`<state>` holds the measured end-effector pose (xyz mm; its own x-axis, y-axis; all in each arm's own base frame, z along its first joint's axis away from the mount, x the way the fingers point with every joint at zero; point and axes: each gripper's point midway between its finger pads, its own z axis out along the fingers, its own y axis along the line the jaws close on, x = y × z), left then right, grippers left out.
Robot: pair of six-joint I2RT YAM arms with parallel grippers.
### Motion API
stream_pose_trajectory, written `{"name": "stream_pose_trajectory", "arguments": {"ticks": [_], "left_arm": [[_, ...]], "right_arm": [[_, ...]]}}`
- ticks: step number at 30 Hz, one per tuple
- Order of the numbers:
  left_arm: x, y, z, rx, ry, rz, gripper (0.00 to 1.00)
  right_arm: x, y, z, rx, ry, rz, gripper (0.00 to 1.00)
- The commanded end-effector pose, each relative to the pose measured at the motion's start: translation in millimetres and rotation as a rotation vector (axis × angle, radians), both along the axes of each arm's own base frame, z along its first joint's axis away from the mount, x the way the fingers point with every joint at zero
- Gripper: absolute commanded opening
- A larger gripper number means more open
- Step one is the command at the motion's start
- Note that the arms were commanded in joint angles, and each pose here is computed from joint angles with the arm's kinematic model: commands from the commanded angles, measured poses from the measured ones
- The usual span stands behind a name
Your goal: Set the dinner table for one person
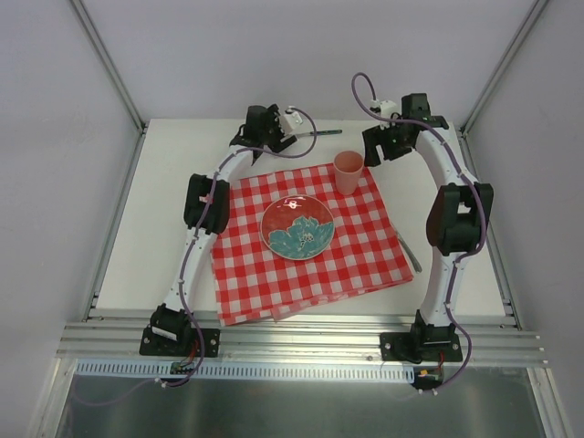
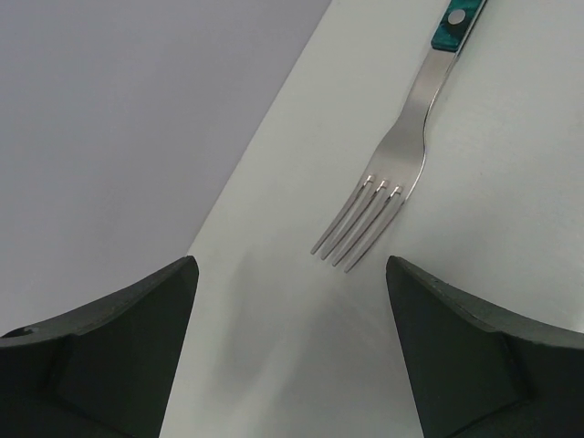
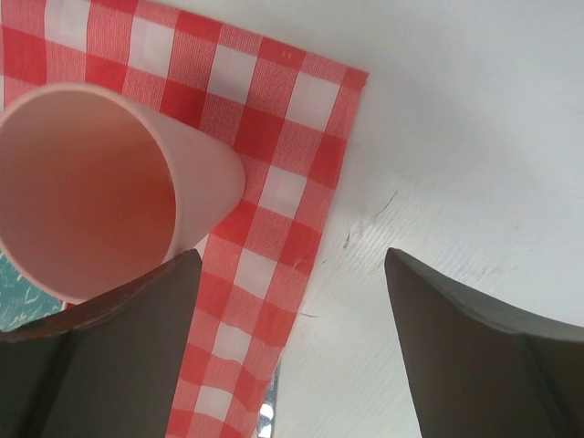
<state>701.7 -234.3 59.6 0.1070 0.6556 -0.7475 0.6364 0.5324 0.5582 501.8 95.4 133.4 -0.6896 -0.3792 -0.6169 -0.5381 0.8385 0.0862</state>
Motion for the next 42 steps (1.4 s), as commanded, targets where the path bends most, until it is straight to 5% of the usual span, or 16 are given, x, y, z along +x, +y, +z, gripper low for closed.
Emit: {"name": "stream_pose_trajectory", "arguments": {"ticks": [1,12,20,27,35,42], "left_arm": [[-5,-4,71,-0.078,-0.067,0.05,0.85],[-65,8,172,-0.237,-0.06,0.156,0.85],[-113,3,217,-0.379,0.046,0.186,0.99],[-154,-9,222,-0.346,0.09,0.175,0.99],[-227,-5,197,-0.246,0.361,0.144,0.99],[-222,-4,159,-0.148,0.463,0.161,0.99]], "right_arm": [[29,-4,39,0.041,-0.129,-0.054,0.86],[126,20,1,0.335,-0.126,-0.232,0.97],[137,52,-58,0.709,0.156,-0.491,0.97],[141,78,-72,0.813,0.223,-0.502,0.97],[152,94,-108,0.902,0.289,-0.599,0.97],[185,96,-103,0.96,0.178,-0.719,0.97]]}}
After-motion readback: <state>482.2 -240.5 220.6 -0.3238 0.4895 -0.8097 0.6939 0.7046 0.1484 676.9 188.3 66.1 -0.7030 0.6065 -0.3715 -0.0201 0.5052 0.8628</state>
